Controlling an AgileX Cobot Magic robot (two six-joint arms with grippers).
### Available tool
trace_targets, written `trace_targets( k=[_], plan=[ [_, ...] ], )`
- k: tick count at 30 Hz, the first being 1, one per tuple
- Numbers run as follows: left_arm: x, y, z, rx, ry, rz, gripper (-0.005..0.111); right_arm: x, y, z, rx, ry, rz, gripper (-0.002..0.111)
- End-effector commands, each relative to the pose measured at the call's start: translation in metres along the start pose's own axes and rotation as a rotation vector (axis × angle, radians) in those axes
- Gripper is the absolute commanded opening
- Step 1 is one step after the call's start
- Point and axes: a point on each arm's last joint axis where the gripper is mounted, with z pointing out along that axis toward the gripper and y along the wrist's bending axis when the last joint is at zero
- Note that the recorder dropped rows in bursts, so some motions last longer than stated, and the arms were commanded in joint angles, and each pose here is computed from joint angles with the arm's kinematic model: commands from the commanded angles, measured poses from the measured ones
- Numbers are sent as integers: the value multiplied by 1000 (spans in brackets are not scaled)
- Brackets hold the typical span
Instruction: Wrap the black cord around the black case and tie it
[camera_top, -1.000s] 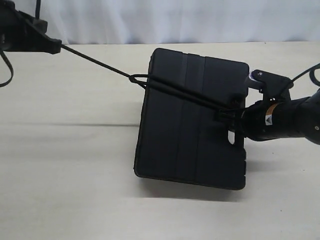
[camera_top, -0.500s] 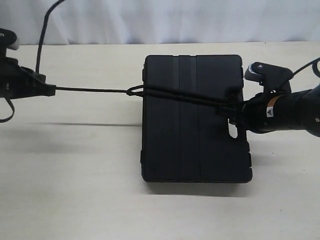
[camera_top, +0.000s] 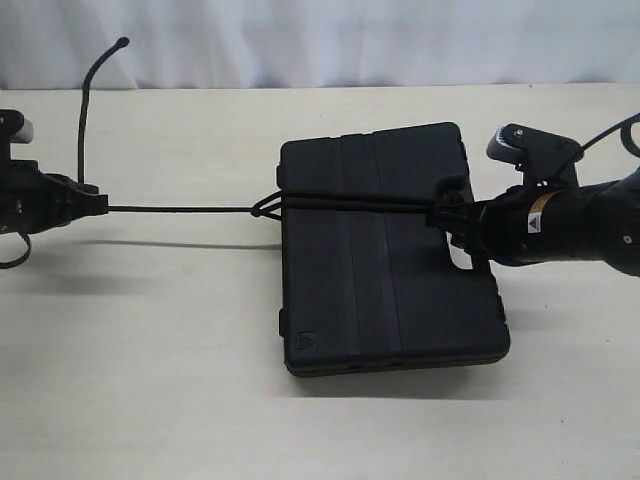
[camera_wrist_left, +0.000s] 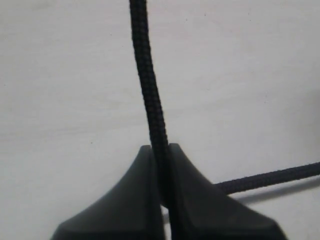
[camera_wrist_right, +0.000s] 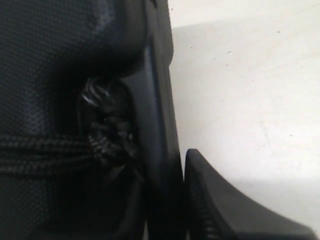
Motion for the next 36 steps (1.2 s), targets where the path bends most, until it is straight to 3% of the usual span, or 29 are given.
trace_targets(
  k=[1,8,16,21,27,32,36],
  plan=[
    [5,24,-6,-138,30,-128,0,-4,-9,6,14,-9,195,4],
    [2,37,-11,-159,-18,-169,0,3,10,27,-56,-12,208,4],
    [0,44,-14,-170,-57,-215,0,-15,31,49,-49,11,245,4],
    [-13,43,-12,-137,-118,-186,14,-22,35,63,-52,8,282,4],
    [-26,54,-11,-222,-60,-155,36,-37,43,75,-65,-14,274,4],
    [-31,55,-10,-221,-78,-152,49,-49,48,80,-30,4,225,5],
    [-36,54,-15,-226,-91,-143,49,-53,48,79,6,33,157,24]
  ],
)
